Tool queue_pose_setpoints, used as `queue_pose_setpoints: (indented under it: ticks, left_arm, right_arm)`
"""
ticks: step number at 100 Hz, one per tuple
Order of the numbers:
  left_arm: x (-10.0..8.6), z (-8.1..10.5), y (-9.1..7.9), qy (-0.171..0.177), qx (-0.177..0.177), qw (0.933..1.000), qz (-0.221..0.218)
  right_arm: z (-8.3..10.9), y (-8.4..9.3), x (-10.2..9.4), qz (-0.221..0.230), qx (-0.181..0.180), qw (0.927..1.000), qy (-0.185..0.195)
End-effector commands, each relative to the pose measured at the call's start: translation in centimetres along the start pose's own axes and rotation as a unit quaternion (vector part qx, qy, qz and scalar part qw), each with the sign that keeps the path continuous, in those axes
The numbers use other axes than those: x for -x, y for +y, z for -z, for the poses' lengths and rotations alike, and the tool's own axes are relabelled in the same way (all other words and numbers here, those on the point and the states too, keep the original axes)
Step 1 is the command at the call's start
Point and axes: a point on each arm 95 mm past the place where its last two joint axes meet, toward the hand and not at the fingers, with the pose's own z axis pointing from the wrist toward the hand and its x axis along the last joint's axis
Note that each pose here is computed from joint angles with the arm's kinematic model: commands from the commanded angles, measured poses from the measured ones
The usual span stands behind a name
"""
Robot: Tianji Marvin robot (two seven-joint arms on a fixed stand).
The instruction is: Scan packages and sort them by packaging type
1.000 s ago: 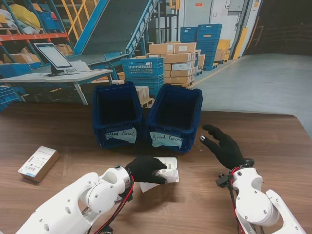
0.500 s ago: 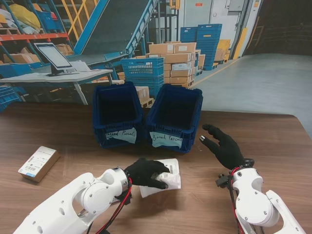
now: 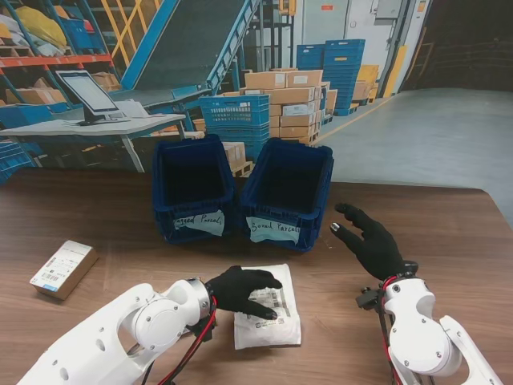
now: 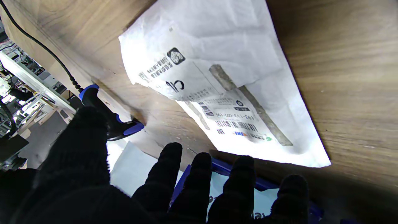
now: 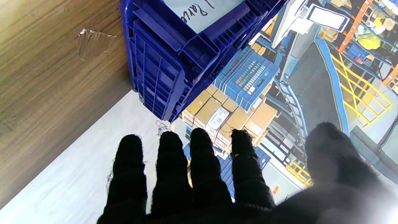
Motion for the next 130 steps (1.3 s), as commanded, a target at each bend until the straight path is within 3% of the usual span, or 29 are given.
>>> queue_pose_setpoints:
  ticks: [1, 21, 30, 59, 75, 91, 130]
  left_arm:
    - [-0.3, -0.1, -0.3, 0.004, -0.005, 1.0000, 0.000]
    - [0.2, 0.2, -1.5, 0.008, -0.064, 0.9979, 0.000]
    - [0.8, 0.2, -2.2, 0.017, -0.090, 0.9955, 0.026]
    - [2.2, 1.6, -4.2, 0.019, -0.153, 0.9864, 0.057]
    - [2.8, 1.7, -4.3, 0.023, -0.180, 0.9810, 0.068]
    - [3.2, 1.3, -4.0, 0.030, -0.187, 0.9788, 0.077]
    - [1.9, 0.2, -3.5, 0.042, -0.168, 0.9836, 0.052]
  right_arm:
    - [0.1, -0.3, -0.2, -0.004, -0.009, 1.0000, -0.001]
    - [-0.3, -0.4, 0.1, -0.002, -0.014, 0.9999, -0.009]
    - [-0.6, -0.4, 0.0, -0.001, -0.019, 0.9997, -0.013]
    - [-1.3, 1.4, -0.8, 0.080, -0.036, 0.9954, -0.039]
    - [-1.0, 3.0, -0.3, 0.130, -0.051, 0.9880, -0.067]
    - [-0.2, 4.8, 0.8, 0.186, -0.059, 0.9749, -0.108]
    - [2.0, 8.1, 4.6, 0.197, -0.046, 0.9597, -0.195]
